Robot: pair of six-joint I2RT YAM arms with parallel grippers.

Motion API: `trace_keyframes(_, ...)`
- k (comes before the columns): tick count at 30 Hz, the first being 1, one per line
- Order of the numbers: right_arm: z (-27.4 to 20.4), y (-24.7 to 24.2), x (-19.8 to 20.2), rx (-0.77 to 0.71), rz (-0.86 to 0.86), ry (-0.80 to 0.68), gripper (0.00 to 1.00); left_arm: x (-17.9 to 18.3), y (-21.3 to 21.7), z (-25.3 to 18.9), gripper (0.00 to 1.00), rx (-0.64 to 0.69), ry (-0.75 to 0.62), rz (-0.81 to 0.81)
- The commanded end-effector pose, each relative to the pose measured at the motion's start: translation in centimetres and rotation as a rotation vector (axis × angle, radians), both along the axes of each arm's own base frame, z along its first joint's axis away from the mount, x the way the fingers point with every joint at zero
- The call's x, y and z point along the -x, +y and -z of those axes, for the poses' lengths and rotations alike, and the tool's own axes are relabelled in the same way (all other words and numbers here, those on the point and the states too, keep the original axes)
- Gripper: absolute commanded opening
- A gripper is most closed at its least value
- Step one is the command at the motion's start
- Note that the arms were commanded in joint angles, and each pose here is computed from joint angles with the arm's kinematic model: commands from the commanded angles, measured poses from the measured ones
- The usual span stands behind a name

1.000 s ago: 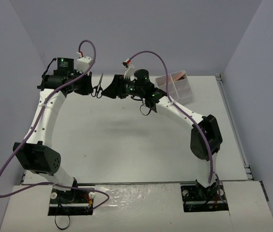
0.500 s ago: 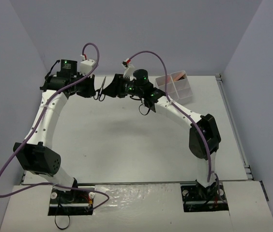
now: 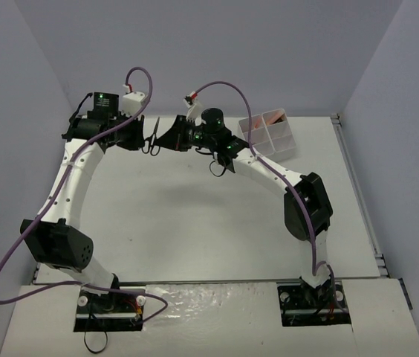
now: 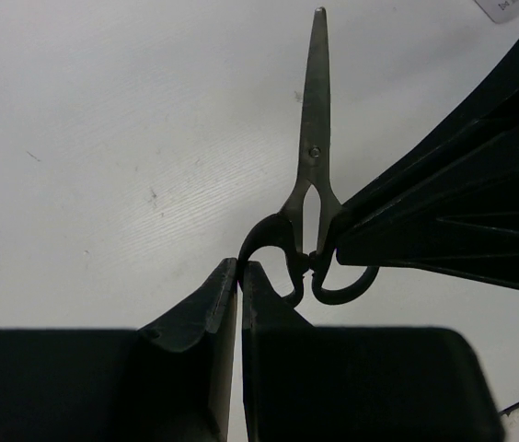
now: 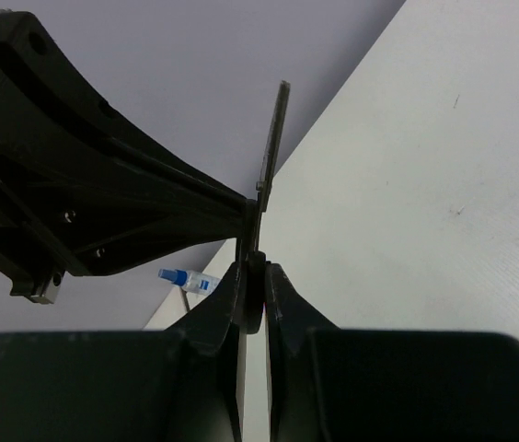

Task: Sort the stationery into containers
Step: Place the scissors in the storage box.

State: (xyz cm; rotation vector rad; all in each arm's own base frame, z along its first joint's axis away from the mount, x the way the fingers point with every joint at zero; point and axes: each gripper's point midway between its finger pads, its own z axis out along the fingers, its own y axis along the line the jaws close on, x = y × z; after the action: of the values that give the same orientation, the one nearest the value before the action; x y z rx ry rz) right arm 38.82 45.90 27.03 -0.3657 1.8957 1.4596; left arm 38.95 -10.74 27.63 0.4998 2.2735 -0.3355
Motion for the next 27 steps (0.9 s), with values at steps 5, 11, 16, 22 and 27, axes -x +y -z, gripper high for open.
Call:
trace_keyframes(5, -6.4, 0.4, 1.3, -0.148, -0.05, -0.143, 0.0, 0.6, -1.9, -1.9, 0.0, 0.063, -0.056, 0.06)
trace_keyframes(11, -6.4, -0.7, 0.8, -0.142, -0.007, -0.136, 0.0, 0.4, -2.4, -2.6, 0.38, 0.094, -0.062, 0.066)
trace_keyframes(16, -5.0, -2.9, -1.0, -0.1, 0.085, -0.101, 0.0, 0.5, -2.3, -2.9, 0.97, 0.098, -0.054, 0.049)
trace_keyframes(22, -3.3, -9.5, -4.9, -0.049, 0.316, -0.046, 0.0, 0.8, -2.1, -2.7, 0.97, 0.1, -0.021, 0.027)
trace_keyframes(27, -4.3, -17.7, -7.4, 0.029, 0.563, -0.1, 0.0, 0.9, -2.0, -2.6, 0.97, 0.102, -0.022, 0.025)
